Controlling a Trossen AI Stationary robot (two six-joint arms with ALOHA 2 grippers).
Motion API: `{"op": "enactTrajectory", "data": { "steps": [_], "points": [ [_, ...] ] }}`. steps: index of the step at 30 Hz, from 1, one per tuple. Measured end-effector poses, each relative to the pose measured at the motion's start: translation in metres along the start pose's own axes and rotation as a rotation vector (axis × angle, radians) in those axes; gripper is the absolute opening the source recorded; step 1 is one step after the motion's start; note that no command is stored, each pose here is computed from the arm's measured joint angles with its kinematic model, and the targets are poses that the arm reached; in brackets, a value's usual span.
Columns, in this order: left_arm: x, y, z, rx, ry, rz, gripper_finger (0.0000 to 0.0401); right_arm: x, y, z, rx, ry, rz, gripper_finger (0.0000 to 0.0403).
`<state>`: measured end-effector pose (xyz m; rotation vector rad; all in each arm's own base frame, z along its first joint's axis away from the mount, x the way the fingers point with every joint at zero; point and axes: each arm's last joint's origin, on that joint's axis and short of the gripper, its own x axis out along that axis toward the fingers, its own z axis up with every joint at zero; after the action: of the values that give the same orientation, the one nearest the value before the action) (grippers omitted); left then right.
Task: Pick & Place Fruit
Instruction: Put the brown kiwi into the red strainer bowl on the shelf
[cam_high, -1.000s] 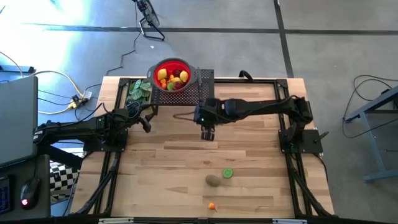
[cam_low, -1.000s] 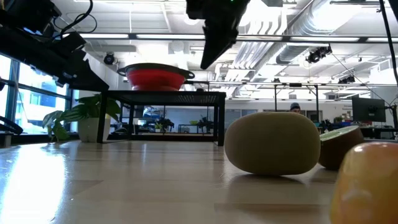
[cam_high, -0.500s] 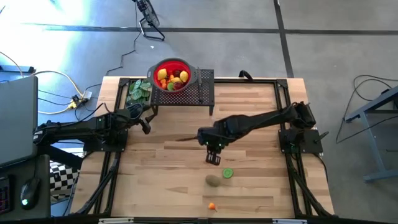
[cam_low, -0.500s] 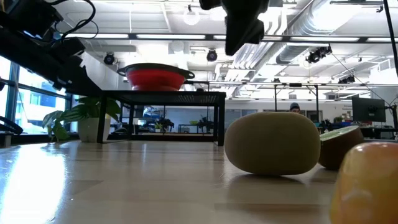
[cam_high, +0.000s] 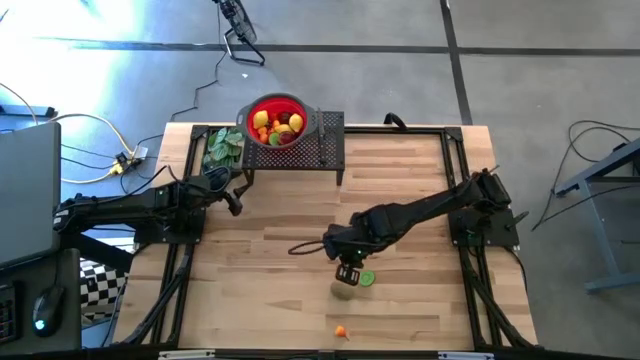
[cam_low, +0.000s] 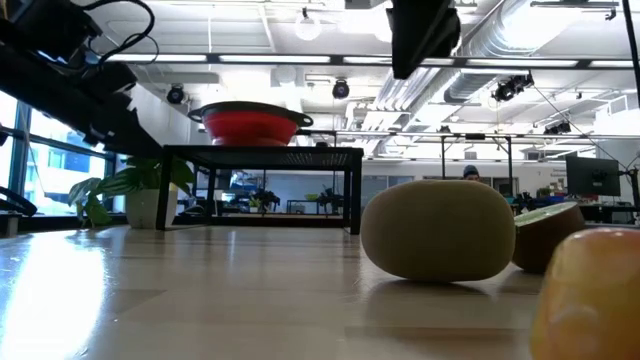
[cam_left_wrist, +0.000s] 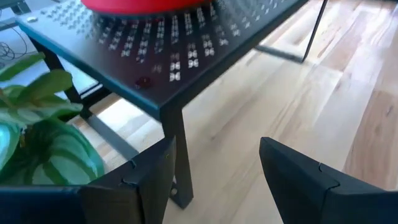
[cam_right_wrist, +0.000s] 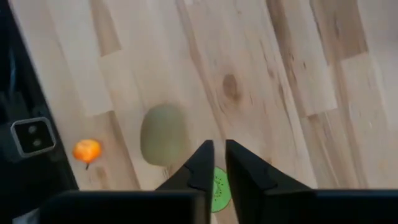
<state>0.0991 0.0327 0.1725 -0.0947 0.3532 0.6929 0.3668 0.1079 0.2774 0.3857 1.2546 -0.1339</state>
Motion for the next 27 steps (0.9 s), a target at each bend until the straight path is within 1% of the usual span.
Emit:
{"op": "enactTrajectory", "data": {
  "steps": [3,6,11,15,19,21,24,27],
  "points": [
    [0.000,0.000,-0.001,0.007,0.012,0.002,0.0228,0.004,0.000,-0.003,0.065,-0.003,-0.030,0.0069],
    [0.000,0.000,0.000,-0.004,-0.002,0.000,0.0228,0.008,-0.001,-0.006,0.094,0.008,-0.041,0.0121],
    [0.000,0.000,0.001,-0.013,-0.006,0.009,0.0228,0.013,0.001,-0.010,0.153,0.058,-0.002,0.0216],
    [0.000,0.000,0.000,0.006,-0.004,0.017,0.0228,0.013,0.008,-0.013,0.150,0.052,0.028,0.0272],
    [0.000,0.001,-0.002,0.012,0.017,0.021,0.0228,0.013,0.020,-0.018,0.121,0.032,0.057,0.0308],
    [0.000,0.001,-0.002,0.009,0.019,0.021,0.0228,0.014,0.025,-0.021,0.132,0.015,0.058,0.0321],
    [0.000,0.001,-0.003,0.001,0.026,0.023,0.0228,0.020,0.033,-0.025,0.157,0.016,0.058,0.0338],
    [0.000,0.001,-0.003,-0.002,0.026,0.023,0.0228,0.032,0.041,-0.028,0.135,0.038,0.067,0.0350]
  ]
}}
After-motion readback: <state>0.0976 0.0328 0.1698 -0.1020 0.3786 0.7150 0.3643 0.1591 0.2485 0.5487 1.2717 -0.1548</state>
